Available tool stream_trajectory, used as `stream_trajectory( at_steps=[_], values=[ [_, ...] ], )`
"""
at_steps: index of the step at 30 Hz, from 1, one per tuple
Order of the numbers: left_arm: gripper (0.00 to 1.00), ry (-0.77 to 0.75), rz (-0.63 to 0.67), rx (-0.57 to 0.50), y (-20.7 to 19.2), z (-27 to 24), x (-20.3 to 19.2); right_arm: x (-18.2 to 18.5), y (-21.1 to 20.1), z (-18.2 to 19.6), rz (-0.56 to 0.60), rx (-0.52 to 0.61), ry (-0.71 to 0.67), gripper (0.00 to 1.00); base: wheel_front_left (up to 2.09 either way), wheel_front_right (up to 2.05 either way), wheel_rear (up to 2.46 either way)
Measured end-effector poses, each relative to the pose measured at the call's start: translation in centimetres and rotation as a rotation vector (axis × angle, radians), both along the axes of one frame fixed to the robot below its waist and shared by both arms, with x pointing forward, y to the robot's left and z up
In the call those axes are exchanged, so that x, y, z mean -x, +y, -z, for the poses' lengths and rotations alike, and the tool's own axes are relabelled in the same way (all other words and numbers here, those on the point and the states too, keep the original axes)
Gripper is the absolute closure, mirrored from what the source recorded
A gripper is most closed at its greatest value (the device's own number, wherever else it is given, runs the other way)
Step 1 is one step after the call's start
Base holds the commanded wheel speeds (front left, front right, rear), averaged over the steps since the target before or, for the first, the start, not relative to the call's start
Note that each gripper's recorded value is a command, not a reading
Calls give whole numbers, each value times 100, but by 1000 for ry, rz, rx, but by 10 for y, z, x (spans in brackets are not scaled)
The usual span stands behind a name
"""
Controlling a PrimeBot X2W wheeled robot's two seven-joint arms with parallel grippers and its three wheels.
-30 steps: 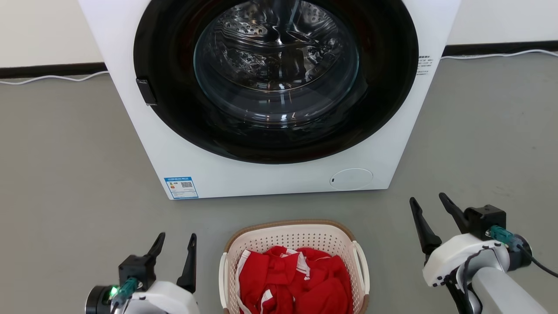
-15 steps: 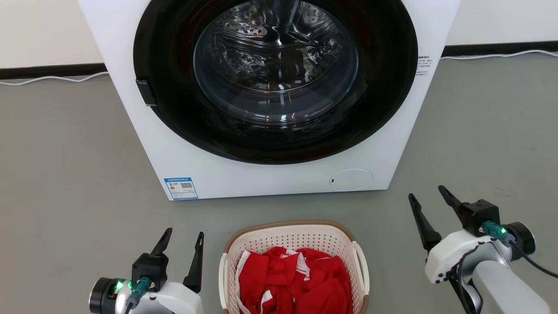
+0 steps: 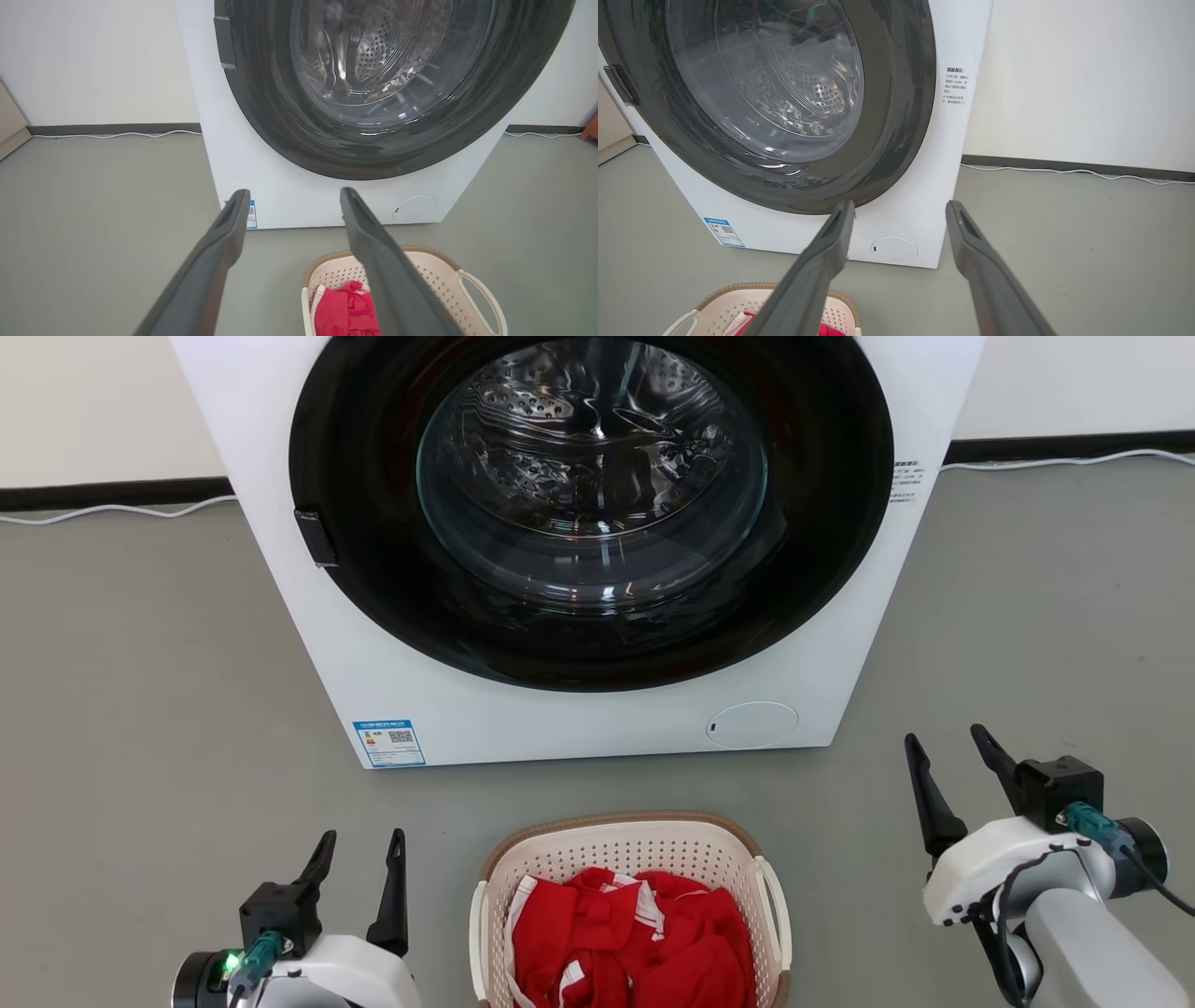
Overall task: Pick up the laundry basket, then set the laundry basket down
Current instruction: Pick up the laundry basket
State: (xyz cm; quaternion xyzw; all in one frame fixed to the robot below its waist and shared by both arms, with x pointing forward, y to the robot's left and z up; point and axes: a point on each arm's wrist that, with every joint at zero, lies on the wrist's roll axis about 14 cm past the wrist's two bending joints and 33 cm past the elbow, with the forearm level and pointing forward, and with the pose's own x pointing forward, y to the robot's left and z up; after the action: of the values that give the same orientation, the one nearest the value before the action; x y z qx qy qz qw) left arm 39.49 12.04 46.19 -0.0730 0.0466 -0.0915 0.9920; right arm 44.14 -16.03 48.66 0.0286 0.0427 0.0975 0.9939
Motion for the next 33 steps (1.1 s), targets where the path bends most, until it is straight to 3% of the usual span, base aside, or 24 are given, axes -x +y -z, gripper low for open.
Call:
stream_trajectory(
  at_steps=[17,33],
  values=[
    [0,56,-15,28,0,18,-4,-4,0,16,9,-2,32,0,0,0,0],
    [0,163,15,75,-20,67,-60,-55,7,81,-22,5,146,0,0,0,0]
  ],
)
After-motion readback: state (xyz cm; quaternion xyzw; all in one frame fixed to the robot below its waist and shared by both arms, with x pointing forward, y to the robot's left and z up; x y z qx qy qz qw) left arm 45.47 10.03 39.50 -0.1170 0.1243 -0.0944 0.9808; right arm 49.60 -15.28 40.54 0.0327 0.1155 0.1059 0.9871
